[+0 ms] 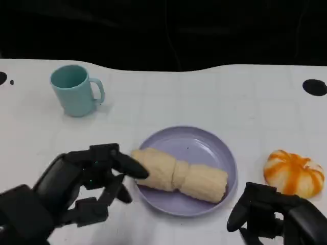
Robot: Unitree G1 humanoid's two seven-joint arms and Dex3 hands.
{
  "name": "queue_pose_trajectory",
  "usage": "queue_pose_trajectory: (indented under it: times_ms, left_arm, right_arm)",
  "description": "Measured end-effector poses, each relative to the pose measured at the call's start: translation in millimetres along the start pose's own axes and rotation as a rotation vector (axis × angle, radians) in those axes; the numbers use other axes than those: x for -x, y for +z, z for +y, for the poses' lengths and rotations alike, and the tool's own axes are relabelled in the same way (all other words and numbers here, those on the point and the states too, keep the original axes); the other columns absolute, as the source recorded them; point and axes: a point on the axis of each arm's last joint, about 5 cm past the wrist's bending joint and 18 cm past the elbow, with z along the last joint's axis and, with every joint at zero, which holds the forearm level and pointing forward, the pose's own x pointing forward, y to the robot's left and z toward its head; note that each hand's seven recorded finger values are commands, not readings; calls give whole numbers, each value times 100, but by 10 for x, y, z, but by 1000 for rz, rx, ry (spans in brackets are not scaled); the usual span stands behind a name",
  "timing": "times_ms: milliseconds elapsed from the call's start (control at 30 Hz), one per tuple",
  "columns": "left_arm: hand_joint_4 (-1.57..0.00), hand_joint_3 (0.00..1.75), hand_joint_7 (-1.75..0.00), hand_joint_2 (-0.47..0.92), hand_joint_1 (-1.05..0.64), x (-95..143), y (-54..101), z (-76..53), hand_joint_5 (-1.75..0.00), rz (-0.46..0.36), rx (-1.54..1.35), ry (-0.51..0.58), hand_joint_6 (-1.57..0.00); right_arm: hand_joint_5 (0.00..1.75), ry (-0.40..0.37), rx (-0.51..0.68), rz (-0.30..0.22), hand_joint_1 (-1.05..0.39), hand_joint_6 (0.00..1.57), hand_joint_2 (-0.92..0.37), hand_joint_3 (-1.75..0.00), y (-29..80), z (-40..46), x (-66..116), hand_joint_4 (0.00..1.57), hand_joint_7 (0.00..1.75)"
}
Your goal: Grasp the towel on the left side of the plate with the left hand and place it into the plate.
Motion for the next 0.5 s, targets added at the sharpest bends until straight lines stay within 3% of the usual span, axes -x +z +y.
queue_pose_trajectory:
  times_ms: [233, 500]
  left_arm:
    - [-94, 147, -169, 41, -8, 166, -21, -79, -175, 147, 294, 70, -79]
    - [-92, 150, -174, 43, -9, 187, -56, -86, -175, 212, 431, 44, -75]
  right_arm:
    - [175, -4, 2, 5, -3, 63, -60, -107, -14, -17, -8, 71, 144]
    - [174, -9, 22, -15, -3, 63, -60, -107, -21, -26, -21, 71, 144]
